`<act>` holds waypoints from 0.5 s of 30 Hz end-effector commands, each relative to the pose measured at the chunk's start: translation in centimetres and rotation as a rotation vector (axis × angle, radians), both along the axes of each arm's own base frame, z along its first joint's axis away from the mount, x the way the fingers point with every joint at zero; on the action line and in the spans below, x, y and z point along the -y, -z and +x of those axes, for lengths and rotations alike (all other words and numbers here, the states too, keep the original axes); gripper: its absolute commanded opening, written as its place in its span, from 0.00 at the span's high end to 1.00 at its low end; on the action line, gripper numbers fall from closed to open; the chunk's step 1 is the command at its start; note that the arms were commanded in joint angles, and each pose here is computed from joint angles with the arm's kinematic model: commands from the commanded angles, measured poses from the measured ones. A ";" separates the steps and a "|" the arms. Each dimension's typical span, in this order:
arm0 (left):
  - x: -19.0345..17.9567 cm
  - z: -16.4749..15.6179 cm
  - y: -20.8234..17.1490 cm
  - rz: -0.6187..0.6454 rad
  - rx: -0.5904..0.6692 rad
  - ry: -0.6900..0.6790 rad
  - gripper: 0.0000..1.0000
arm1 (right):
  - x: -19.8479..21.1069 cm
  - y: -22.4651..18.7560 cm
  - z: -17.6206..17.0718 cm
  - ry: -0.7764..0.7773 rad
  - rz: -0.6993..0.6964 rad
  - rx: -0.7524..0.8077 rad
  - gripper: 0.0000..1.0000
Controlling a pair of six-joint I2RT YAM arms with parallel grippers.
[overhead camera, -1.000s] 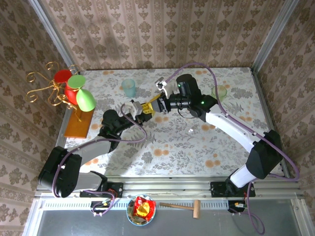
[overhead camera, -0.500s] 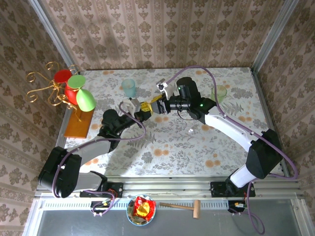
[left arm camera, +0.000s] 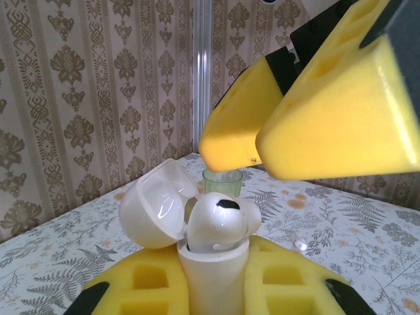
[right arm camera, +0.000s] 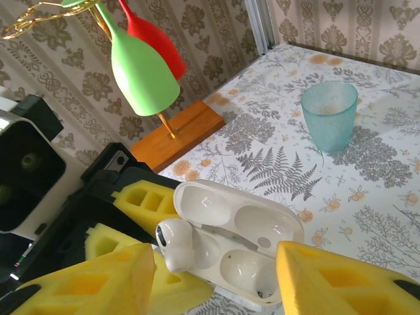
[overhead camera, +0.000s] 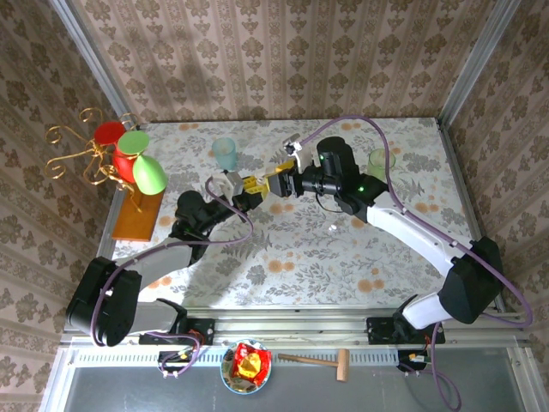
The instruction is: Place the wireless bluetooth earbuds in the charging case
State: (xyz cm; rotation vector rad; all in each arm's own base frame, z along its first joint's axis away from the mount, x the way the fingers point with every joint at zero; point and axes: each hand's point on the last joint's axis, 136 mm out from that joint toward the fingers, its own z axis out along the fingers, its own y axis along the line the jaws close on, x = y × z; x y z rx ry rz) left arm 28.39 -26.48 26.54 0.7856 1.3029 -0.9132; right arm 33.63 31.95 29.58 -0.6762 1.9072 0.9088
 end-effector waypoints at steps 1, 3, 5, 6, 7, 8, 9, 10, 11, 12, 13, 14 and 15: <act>-0.1 -0.2 -3.0 -0.047 0.082 0.015 1.00 | -0.6 -0.6 0.1 -0.002 -0.020 0.028 0.46; -0.1 -0.3 -3.1 -0.047 0.082 0.015 1.00 | -0.7 -0.2 0.3 0.001 -0.027 0.017 0.46; -0.1 -0.3 -3.1 -0.047 0.082 0.019 1.00 | -0.5 0.1 0.7 0.022 -0.044 0.012 0.47; 0.0 -0.3 -3.1 -0.047 0.082 0.021 1.00 | -0.4 0.3 0.9 0.031 -0.055 0.007 0.47; 0.0 -0.4 -3.1 -0.048 0.082 0.024 1.00 | -0.4 0.6 1.1 0.038 -0.066 0.002 0.47; 0.0 -0.4 -3.2 -0.049 0.083 0.024 1.00 | -0.3 0.7 1.2 0.045 -0.072 -0.001 0.47; 0.0 -0.5 -3.2 -0.048 0.084 0.026 1.00 | -0.3 0.9 1.4 0.052 -0.077 -0.004 0.47; 0.0 -0.5 -3.2 -0.049 0.083 0.026 1.00 | -0.2 0.9 1.5 0.059 -0.080 -0.004 0.47; 0.0 -0.5 -3.3 -0.049 0.086 0.026 1.00 | 0.0 1.0 1.6 0.072 -0.086 -0.004 0.47; 0.0 -0.5 -3.3 -0.050 0.086 0.027 1.00 | 0.1 1.1 1.8 0.083 -0.091 -0.005 0.47; -0.1 -0.5 -3.2 -0.049 0.086 0.026 1.00 | 0.2 1.1 1.9 0.093 -0.097 -0.002 0.47; -0.1 -0.5 -3.2 -0.049 0.087 0.026 1.00 | 0.4 1.3 2.0 0.101 -0.105 -0.003 0.47; -0.1 -0.5 -3.2 -0.049 0.087 0.026 1.00 | 0.5 1.4 2.1 0.109 -0.113 -0.004 0.47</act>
